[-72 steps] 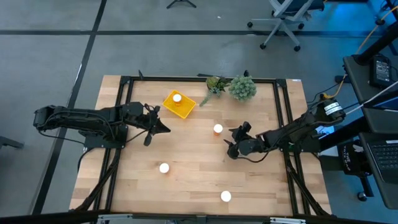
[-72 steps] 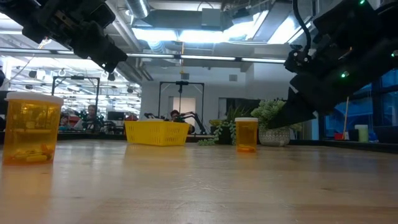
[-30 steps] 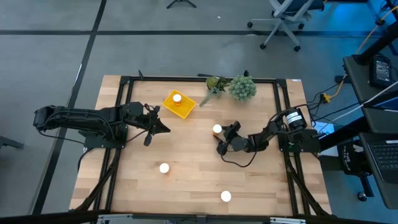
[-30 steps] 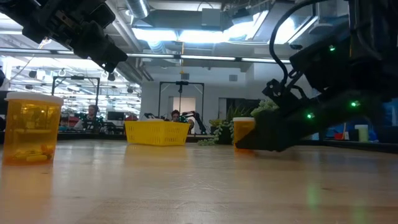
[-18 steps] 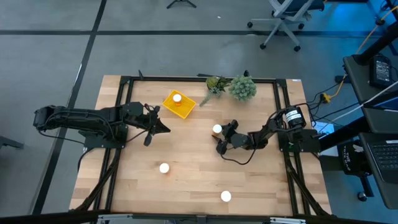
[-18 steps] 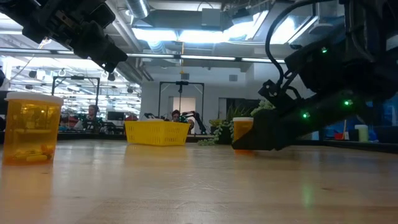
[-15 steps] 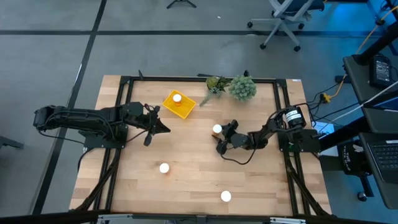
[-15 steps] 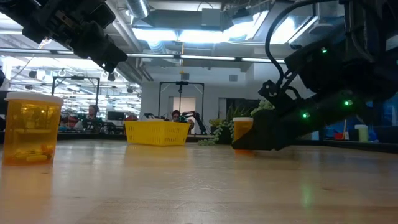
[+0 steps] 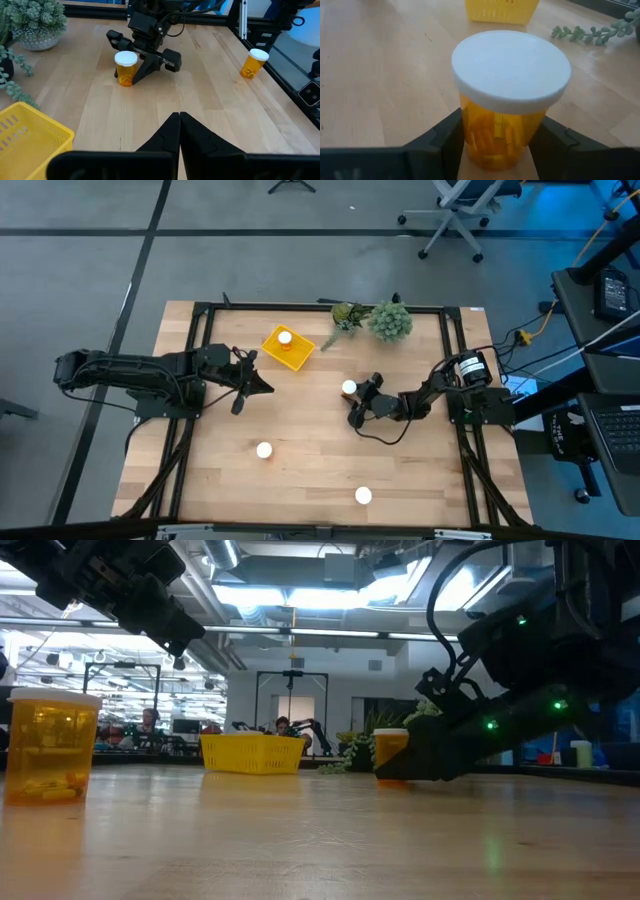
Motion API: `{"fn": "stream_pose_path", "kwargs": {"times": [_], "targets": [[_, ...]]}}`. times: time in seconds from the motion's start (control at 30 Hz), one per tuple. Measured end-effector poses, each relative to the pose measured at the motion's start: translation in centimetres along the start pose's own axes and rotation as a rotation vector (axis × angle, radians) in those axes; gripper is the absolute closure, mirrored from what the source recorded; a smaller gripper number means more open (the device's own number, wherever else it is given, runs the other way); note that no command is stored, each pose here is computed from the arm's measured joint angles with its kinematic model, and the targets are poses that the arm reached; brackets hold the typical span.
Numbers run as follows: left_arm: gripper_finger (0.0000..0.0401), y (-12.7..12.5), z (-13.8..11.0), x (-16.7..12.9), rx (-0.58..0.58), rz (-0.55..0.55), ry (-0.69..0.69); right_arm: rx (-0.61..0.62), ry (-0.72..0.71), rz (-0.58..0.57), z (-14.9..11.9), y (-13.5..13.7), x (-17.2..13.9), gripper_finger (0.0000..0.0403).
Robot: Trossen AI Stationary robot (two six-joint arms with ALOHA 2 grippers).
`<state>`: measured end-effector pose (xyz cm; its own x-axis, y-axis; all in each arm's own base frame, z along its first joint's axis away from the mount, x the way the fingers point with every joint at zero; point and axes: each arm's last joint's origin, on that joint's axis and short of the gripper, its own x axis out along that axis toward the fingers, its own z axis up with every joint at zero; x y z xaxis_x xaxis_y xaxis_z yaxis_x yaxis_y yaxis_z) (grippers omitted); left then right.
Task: Pick and place pill bottles into a basket
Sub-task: Put the top right orange pill bottle into the yellow bin
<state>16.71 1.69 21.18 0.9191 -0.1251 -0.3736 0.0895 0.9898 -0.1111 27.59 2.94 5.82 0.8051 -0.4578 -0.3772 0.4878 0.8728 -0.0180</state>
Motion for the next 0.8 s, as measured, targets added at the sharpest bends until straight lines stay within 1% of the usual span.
{"fn": "stream_pose_path", "kwargs": {"times": [0.17,0.27,0.43,0.63,0.8], "targets": [[0.0393,0.0,0.0,0.0,0.0,0.0,0.0,0.0,-0.004,0.004,0.0,0.0,0.0,0.0208],[0.0395,0.0,0.0,0.0,0.0,0.0,0.0,0.0,-0.033,0.043,0.5,0.2,-0.1,0.0206],[0.0397,0.0,0.0,0.0,0.0,0.0,-0.001,-0.009,-0.088,0.092,2.2,0.5,-0.6,0.0212],[0.0388,0.0,0.0,0.0,0.001,0.0,-0.003,-0.047,-0.173,0.144,4.7,0.8,-1.7,0.021],[0.0371,0.0,0.7,0.0,0.017,0.0,-0.066,-0.042,-0.206,0.162,6.5,0.7,-2.6,0.0209]]}}
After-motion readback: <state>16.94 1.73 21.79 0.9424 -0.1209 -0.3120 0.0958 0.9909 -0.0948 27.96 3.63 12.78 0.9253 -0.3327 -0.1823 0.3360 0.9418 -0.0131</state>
